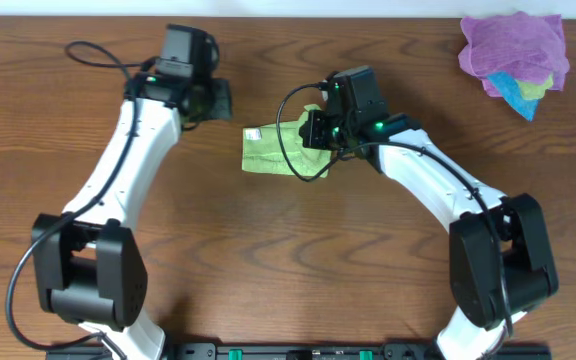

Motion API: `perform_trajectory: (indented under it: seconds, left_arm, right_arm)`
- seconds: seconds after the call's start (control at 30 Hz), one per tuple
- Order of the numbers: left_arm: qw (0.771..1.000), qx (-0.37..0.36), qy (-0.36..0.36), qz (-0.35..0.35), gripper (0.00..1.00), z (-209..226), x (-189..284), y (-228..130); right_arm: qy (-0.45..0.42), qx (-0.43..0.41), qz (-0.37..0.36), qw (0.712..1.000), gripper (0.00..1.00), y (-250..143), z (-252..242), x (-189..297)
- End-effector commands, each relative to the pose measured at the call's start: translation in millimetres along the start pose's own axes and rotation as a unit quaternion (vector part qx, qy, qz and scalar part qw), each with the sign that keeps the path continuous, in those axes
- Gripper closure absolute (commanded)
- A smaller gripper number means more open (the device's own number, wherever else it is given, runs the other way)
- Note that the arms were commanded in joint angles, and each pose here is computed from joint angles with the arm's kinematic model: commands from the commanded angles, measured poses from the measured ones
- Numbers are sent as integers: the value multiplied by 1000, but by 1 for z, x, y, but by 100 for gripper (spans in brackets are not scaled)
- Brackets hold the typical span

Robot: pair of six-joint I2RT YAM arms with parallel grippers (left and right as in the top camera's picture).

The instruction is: Fold the cloth

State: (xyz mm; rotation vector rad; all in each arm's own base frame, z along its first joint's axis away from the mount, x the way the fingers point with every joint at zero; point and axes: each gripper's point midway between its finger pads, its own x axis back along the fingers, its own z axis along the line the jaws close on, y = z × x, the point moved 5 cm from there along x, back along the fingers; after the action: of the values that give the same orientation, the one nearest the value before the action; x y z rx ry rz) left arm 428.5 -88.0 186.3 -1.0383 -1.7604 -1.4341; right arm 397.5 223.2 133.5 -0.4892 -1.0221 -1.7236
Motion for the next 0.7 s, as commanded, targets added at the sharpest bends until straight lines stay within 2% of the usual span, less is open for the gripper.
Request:
perform_trajectory:
  seconds: [0.0,0.2,0.4,0.67]
  left_arm:
    - [999,28,22,5,94,27,-1,3]
    - [998,60,7,8,94,50,3,6]
    - [998,53,8,13,94,54,4,5]
    - [999,51,8,13,94,55,4,5]
  right_arm:
    - [13,4,10,1000,99,-8,12,-13]
    - [24,6,30,999,99,-22,16,-39]
    - [23,9,52,998,98,-37,11,-63]
    - [54,7,16,998,98,-27,27,-71]
